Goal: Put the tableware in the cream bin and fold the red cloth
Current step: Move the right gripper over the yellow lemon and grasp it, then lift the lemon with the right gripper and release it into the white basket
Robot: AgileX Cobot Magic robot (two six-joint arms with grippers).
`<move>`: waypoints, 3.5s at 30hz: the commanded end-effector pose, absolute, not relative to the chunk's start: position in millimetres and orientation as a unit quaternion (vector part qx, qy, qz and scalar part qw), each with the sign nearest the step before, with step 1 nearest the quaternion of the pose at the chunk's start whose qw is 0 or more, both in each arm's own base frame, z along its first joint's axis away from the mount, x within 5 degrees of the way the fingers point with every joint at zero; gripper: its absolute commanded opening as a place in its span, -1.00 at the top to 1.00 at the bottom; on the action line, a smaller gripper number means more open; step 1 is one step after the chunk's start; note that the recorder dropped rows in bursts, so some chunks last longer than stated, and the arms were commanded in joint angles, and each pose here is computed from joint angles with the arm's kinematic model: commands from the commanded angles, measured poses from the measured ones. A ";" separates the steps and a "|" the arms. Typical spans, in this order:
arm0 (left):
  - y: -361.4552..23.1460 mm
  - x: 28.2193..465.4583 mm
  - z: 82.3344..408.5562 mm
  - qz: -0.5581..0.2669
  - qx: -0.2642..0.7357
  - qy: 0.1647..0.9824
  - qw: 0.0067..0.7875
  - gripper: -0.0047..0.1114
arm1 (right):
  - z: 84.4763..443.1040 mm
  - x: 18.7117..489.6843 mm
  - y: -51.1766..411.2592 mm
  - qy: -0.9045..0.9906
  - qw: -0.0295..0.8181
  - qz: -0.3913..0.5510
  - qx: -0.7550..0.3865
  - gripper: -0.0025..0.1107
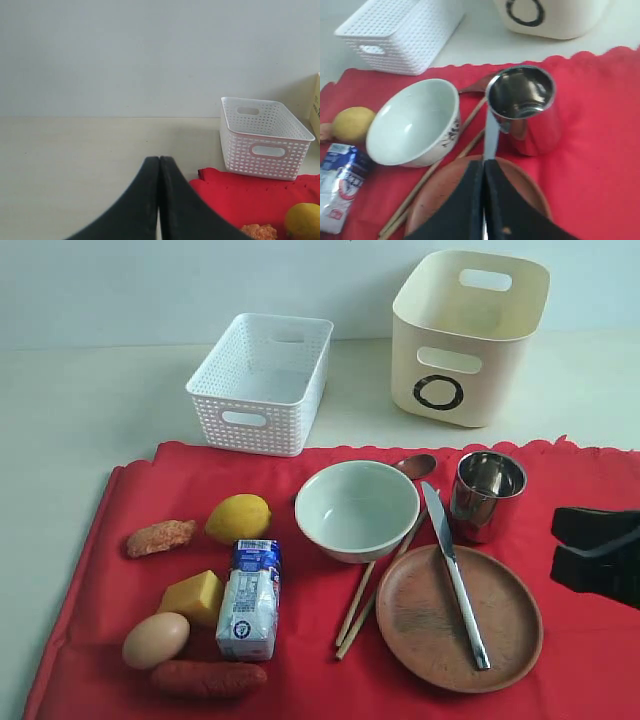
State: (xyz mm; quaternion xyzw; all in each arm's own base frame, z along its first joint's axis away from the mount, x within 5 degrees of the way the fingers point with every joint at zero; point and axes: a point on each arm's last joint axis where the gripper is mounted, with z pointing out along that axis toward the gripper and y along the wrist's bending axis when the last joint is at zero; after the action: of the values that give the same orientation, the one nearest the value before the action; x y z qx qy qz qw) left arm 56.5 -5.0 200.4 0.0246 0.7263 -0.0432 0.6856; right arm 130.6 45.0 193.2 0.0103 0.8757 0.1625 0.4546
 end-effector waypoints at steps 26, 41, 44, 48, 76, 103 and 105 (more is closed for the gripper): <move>-4.9 56.2 200.8 -0.044 0.023 0.724 0.688 0.90 | 201.0 302.8 219.4 0.902 0.295 0.131 -0.286 -0.05; -4.9 56.2 200.8 -0.044 0.023 0.724 0.688 0.90 | 150.0 312.6 276.8 0.844 0.275 0.091 -0.451 -0.41; -4.9 56.2 200.8 -0.044 0.023 0.724 0.688 0.90 | 147.2 313.3 278.3 0.843 0.279 0.091 -0.450 -0.44; -4.9 56.2 200.8 -0.044 0.023 0.724 0.688 0.90 | 147.4 315.2 278.0 0.840 0.287 0.088 -0.452 -0.44; -4.9 56.2 200.8 -0.044 0.024 0.724 0.688 0.90 | 121.7 323.7 281.7 0.822 0.299 0.064 -0.480 0.73; -4.9 56.2 200.8 -0.044 0.024 0.724 0.688 0.90 | 239.2 379.1 233.2 0.763 0.587 0.116 -0.243 0.96; -4.9 56.2 200.8 -0.044 0.024 0.724 0.688 0.90 | 231.6 389.8 231.0 0.776 0.575 0.115 -0.232 0.96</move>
State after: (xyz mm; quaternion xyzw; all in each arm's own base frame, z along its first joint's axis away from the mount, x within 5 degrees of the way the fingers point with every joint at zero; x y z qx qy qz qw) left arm 56.5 -5.0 200.4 0.0253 0.7263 -0.0425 0.6856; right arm 376.1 235.4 236.4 -0.2579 0.7707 0.1142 0.5714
